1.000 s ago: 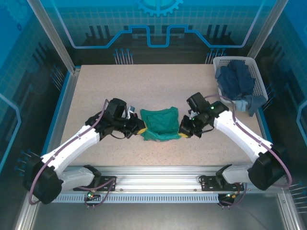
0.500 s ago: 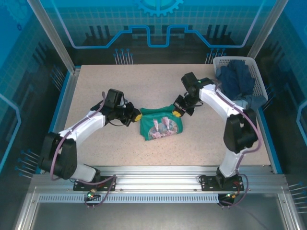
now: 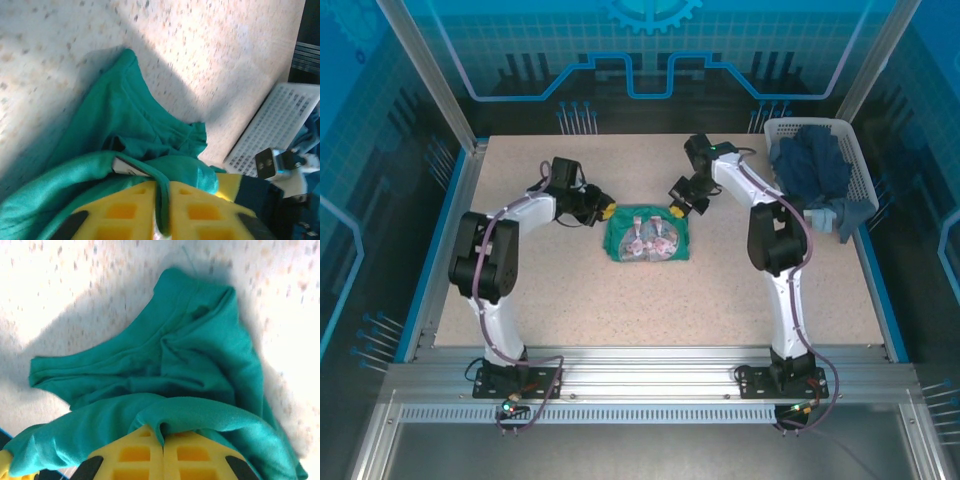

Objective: Fold and stack the t-shirts

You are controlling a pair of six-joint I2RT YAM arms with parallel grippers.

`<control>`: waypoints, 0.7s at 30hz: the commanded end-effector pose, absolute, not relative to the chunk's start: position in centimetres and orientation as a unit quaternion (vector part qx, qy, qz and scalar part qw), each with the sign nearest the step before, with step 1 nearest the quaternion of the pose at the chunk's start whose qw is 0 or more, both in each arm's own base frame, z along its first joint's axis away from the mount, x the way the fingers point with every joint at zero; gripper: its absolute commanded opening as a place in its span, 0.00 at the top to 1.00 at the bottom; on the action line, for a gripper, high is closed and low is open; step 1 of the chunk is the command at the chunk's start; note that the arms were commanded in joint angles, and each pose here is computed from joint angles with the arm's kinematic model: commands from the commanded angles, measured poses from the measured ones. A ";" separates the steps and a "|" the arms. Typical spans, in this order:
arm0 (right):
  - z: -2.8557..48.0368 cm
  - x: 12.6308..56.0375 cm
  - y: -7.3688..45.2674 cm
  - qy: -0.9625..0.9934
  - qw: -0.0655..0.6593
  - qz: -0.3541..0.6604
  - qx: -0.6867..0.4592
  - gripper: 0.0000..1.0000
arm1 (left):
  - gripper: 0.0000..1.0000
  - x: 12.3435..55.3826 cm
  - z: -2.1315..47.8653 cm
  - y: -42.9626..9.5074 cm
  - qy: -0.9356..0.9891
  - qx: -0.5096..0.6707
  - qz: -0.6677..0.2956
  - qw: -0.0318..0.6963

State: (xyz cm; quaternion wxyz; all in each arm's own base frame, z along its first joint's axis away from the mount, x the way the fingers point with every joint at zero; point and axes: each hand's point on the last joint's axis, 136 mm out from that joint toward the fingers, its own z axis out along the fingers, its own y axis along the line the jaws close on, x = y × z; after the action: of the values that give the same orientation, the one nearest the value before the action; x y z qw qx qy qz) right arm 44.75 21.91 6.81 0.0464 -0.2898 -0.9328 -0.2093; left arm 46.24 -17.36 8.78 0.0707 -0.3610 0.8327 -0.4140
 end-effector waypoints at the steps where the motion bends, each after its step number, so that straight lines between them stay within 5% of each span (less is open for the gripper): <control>1: 5.8 46.3 20.1 -0.932 0.038 -0.195 -0.303 0.77 | 0.64 47.8 9.5 -17.5 0.834 -0.333 -0.433 0.080; 4: 7.4 47.3 19.1 -0.936 0.006 -0.194 -0.295 0.53 | 0.50 47.7 11.5 -16.6 0.835 -0.328 -0.426 0.117; 8: 11.2 47.1 18.4 -0.940 -0.047 -0.197 -0.273 0.44 | 0.53 45.0 14.8 -16.4 0.841 -0.320 -0.412 0.143; 12: 12.0 44.2 20.0 -0.944 -0.058 -0.210 -0.247 0.53 | 0.58 40.3 14.5 -19.4 0.851 -0.324 -0.402 0.098; 15: 11.2 42.8 21.5 -0.943 -0.075 -0.231 -0.229 0.72 | 0.57 37.5 13.1 -22.0 0.857 -0.337 -0.385 0.064; 21: 7.7 44.2 23.3 -0.938 -0.045 -0.262 -0.221 0.83 | 0.60 36.6 10.0 -24.1 0.833 -0.397 -0.385 0.033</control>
State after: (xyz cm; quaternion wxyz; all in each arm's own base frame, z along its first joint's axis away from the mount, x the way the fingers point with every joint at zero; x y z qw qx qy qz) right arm 42.12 22.39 9.70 -0.0447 -0.2284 -0.9434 -0.2362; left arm 36.05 -24.91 12.17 0.0459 -0.3300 0.8531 -0.4015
